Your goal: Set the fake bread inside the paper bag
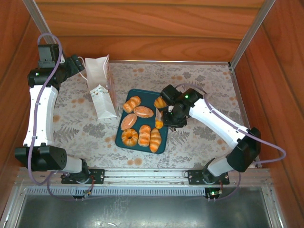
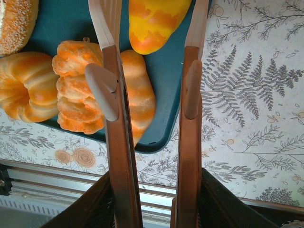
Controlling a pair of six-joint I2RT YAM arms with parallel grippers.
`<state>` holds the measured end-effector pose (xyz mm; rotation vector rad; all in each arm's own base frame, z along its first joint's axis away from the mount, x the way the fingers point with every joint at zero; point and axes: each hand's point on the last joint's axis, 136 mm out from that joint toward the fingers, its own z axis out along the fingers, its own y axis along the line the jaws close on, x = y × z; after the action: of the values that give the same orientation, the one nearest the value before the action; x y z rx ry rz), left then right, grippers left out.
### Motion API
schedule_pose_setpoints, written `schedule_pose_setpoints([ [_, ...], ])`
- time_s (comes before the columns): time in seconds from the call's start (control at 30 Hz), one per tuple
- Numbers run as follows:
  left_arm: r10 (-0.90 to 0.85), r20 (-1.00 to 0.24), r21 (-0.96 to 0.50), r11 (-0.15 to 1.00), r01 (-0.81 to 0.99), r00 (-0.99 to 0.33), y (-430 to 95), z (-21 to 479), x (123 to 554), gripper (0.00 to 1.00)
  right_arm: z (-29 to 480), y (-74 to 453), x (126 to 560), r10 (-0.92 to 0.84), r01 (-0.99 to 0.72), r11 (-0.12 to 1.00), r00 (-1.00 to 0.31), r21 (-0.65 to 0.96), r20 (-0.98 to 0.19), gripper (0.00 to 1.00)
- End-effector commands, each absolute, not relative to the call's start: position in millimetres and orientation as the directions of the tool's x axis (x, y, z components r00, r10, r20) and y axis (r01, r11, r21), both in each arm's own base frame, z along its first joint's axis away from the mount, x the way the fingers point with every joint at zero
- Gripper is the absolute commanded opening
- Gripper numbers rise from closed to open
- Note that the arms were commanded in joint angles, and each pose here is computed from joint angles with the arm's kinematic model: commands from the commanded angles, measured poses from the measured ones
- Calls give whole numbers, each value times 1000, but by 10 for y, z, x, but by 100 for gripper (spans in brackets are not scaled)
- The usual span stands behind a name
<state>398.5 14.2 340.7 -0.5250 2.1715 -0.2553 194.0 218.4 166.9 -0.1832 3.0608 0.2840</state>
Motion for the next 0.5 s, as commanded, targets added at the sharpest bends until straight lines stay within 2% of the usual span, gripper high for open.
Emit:
schedule_pose_setpoints([
  [0.0,-439,-723,-351,899,-264,-534,133,3486,3974,89,1592,2237,1962,-105,-114,979,-993,166,-62,44],
  [0.47,-445,-720,-360,896,-262,-532,123,3495,3977,89,1281,2240,1964,-85,-85,988,-996,126,-9,45],
])
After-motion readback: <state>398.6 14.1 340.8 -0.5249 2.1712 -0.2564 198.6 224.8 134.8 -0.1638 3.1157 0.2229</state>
